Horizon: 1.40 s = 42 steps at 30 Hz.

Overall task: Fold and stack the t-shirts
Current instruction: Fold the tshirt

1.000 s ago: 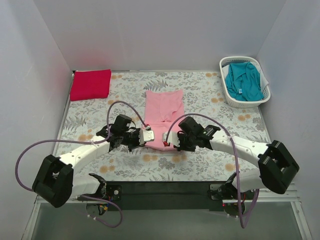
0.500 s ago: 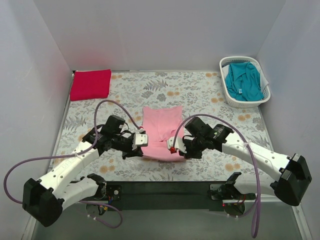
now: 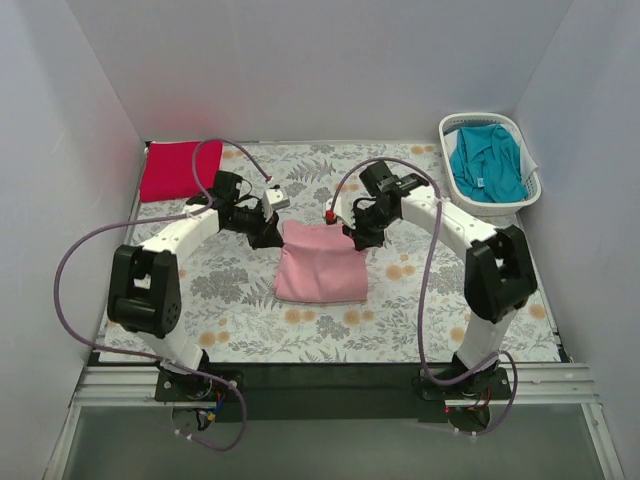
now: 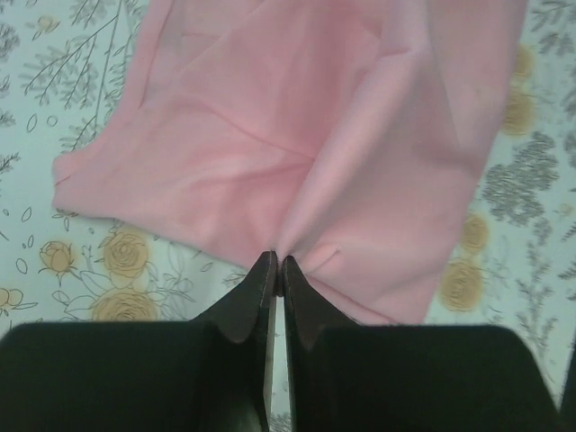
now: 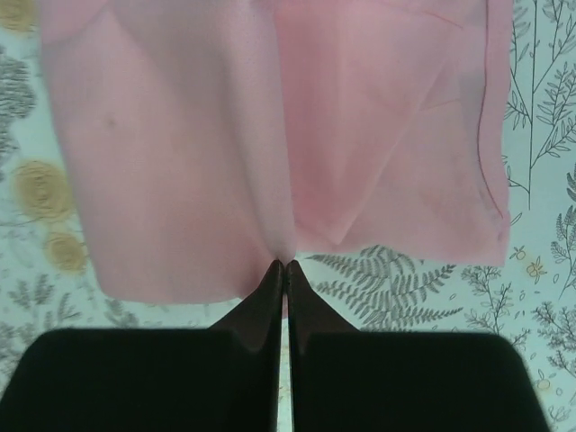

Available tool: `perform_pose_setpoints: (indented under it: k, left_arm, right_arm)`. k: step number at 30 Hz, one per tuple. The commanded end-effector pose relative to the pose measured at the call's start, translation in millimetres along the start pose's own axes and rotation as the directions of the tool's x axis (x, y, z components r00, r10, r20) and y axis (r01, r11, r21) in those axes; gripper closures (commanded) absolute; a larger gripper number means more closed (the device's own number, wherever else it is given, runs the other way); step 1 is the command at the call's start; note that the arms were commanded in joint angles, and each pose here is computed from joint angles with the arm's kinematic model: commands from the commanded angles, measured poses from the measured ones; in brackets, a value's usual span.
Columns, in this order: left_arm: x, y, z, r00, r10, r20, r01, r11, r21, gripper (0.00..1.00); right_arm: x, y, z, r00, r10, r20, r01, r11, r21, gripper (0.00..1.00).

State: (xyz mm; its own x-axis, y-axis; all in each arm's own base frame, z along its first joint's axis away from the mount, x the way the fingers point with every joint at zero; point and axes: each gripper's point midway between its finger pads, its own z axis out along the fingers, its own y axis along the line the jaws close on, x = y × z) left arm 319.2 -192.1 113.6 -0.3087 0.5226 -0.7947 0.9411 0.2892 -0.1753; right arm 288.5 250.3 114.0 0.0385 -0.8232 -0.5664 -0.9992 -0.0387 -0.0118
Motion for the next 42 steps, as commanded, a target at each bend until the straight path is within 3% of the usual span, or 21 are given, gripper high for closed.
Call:
perform_pose_setpoints:
  k: [1,6,10,17,21,22,24,25,27,29,36,42]
  left_arm:
    - [-3.3,39.0,12.9,0.999,0.030,0.024,-0.028,0.997,-0.068,1.00]
    - [26.3,54.9,33.9,0.999,-0.043,-0.022,0.041,0.995,-0.086,1.00]
    - [49.2,31.2,32.8,0.995,-0.086,-0.051,0.083,0.995,-0.061,1.00]
    - [81.0,-53.5,15.7,0.992,-0.070,-0.104,0.073,0.997,0.023,1.00]
    - [87.7,-98.8,6.7,0.993,-0.068,-0.097,0.076,0.994,0.082,1.00]
    - [88.3,-109.7,6.7,0.993,-0.056,-0.100,0.067,0.993,0.102,1.00]
    - [84.4,-122.0,1.7,0.996,-0.033,-0.085,0.042,0.994,0.103,0.87]
    - [80.1,-123.3,-0.4,0.997,-0.025,-0.072,0.032,0.995,0.099,0.71]
    - [66.9,-121.3,-5.0,0.999,0.016,-0.038,-0.013,0.997,0.076,0.63]
    - [48.1,-117.0,-7.1,0.998,0.062,-0.008,-0.062,0.996,0.064,0.57]
    - [8.5,-121.5,24.9,0.982,0.184,0.036,-0.187,0.977,0.106,0.57]
    - [16.0,-132.7,59.4,0.967,0.255,-0.007,-0.251,0.957,0.145,0.58]
  right_arm:
    - [9.5,-29.9,20.7,1.000,-0.011,-0.007,0.011,0.999,-0.033,0.99]
    - [34.9,-43.8,60.8,0.997,0.063,-0.037,-0.065,0.996,-0.064,0.99]
    - [38.9,-34.1,68.1,0.992,0.123,-0.036,-0.126,0.988,-0.084,0.99]
    - [34.7,60.9,65.1,0.983,0.182,-0.020,-0.182,0.963,-0.198,0.99]
    - [19.3,113.8,51.1,0.953,0.303,0.015,-0.286,0.913,-0.289,0.98]
    - [16.5,116.4,48.5,0.947,0.322,0.017,-0.303,0.906,-0.294,0.89]
    - [11.1,113.0,39.8,0.933,0.359,0.036,-0.336,0.900,-0.280,0.64]
    - [5.7,106.6,34.9,0.927,0.370,0.059,-0.342,0.900,-0.269,0.59]
    - [-1.6,94.3,26.1,0.901,0.422,0.098,-0.384,0.883,-0.271,0.54]
    - [-18.2,80.7,17.5,0.868,0.478,0.135,-0.428,0.859,-0.282,0.55]
    - [-53.7,64.9,35.0,0.729,0.670,0.141,-0.542,0.690,-0.481,0.76]
    - [-47.8,55.2,62.2,0.687,0.722,0.082,-0.592,0.622,-0.512,0.78]
